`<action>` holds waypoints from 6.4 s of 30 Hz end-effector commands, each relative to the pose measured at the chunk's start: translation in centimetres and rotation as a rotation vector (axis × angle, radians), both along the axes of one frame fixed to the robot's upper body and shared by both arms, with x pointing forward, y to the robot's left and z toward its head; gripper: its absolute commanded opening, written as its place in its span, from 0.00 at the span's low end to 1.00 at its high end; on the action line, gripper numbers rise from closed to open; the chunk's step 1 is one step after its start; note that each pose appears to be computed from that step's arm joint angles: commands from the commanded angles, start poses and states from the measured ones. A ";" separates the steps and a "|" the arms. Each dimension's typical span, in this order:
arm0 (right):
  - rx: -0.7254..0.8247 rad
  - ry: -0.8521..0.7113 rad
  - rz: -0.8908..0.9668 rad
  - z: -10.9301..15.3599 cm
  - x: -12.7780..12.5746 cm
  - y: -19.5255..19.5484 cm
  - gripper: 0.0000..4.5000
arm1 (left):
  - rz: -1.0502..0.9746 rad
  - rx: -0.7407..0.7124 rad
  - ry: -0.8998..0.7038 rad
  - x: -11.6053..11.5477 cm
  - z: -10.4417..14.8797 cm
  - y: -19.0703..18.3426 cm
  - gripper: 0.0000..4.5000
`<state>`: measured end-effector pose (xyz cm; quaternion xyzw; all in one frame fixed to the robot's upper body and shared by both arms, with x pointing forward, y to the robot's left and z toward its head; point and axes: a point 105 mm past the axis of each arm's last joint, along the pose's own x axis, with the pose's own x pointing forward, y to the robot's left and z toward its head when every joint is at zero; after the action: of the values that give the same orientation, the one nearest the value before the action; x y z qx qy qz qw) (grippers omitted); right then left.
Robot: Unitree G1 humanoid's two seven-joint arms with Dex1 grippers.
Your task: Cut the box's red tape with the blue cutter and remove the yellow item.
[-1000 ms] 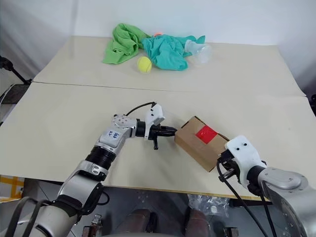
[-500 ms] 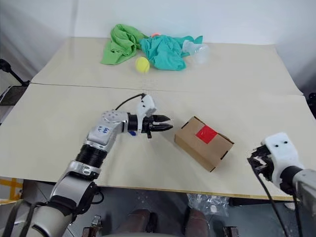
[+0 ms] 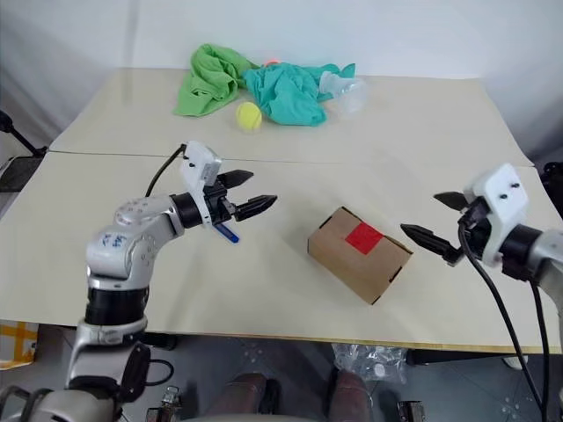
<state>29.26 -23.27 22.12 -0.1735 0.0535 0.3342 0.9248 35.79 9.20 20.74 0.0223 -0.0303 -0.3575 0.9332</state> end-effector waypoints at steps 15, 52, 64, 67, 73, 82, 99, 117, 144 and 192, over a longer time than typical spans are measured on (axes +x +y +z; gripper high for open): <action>-0.027 0.050 0.288 -0.4 4.2 3.3 1.00 | 0.885 -0.147 0.270 -3.7 -4.3 4.5 0.79; -0.058 0.092 0.301 -1.3 3.9 2.7 1.00 | 0.799 -0.154 0.475 -1.8 -5.0 -0.8 0.71; -0.053 0.092 0.302 -1.4 4.0 3.0 1.00 | 0.738 -0.193 0.505 -1.0 -5.3 -2.7 0.71; -0.053 0.091 0.303 -1.4 4.0 3.0 1.00 | 0.732 -0.200 0.513 -0.9 -5.4 -2.8 0.71; -0.052 0.090 0.300 -1.4 4.1 3.1 1.00 | 0.684 -0.210 0.467 -0.3 -4.4 -4.0 0.71; -0.052 0.095 0.295 -1.6 3.9 3.0 1.00 | 0.661 -0.235 0.592 -0.1 -6.2 -5.2 0.71; -0.050 0.098 0.284 -1.8 4.0 2.9 1.00 | 0.778 -0.111 0.834 -2.2 -10.0 -3.7 0.40; -0.049 0.101 0.289 -1.9 4.1 3.1 1.00 | 0.875 -0.091 0.949 -4.7 -11.4 -0.8 0.40; -0.090 0.042 0.324 -0.1 3.0 4.7 1.00 | 0.746 0.097 0.717 -3.7 -9.7 2.2 0.10; -0.155 0.155 0.627 -9.8 -3.3 21.8 0.96 | -0.495 0.840 0.258 -10.4 -13.4 5.5 0.10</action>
<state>25.88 -1.46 10.97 -0.2425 0.1129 0.6100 0.7459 25.67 14.92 7.81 0.3461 0.2213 -0.5544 0.7238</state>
